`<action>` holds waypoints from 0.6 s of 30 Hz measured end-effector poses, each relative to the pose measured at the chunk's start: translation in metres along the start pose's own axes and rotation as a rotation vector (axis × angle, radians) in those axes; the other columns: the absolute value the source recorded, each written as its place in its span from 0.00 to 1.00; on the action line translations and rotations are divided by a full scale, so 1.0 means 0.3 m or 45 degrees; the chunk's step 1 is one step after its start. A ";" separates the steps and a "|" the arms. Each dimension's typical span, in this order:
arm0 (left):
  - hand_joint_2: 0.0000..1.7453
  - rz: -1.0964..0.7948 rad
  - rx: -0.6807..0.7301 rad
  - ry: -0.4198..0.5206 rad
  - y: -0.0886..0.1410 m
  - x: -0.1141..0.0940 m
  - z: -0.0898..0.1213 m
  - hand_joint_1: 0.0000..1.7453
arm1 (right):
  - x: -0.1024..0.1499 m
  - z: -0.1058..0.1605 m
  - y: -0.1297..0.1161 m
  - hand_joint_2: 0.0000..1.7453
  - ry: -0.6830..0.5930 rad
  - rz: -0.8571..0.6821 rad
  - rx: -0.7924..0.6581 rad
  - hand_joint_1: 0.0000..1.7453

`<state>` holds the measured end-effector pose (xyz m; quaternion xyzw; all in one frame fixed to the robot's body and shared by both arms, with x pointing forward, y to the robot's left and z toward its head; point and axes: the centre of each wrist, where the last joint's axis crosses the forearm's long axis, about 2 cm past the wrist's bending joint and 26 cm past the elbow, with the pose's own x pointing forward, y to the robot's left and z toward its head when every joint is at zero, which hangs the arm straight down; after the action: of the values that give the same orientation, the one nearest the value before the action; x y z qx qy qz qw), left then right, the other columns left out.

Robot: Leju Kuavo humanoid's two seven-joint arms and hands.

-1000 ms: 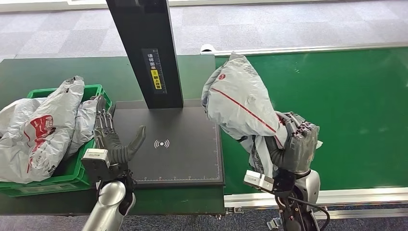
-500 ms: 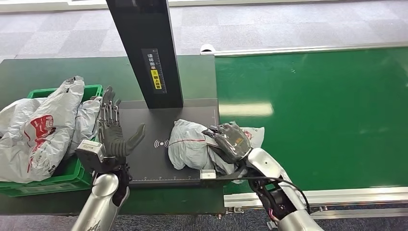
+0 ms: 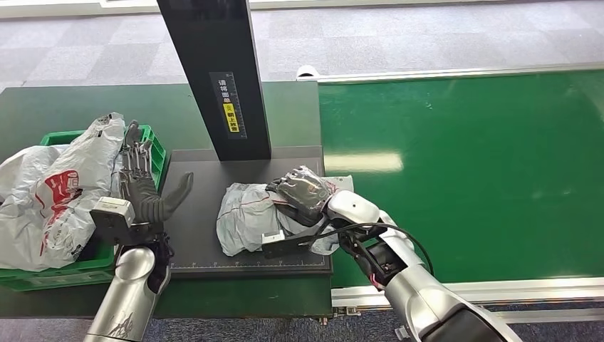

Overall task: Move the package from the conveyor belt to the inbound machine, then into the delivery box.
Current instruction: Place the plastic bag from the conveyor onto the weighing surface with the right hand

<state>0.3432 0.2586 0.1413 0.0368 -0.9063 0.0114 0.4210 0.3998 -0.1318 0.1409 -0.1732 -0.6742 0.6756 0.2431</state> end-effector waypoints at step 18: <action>1.00 -0.038 0.030 -0.002 0.045 -0.005 -0.005 0.00 | 0.043 -0.045 -0.011 1.00 0.020 0.050 -0.132 1.00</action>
<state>0.3443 0.2721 0.1415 0.0555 -0.9057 0.0158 0.4201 0.3971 -0.1135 0.1451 -0.2040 -0.7028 0.6430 0.2259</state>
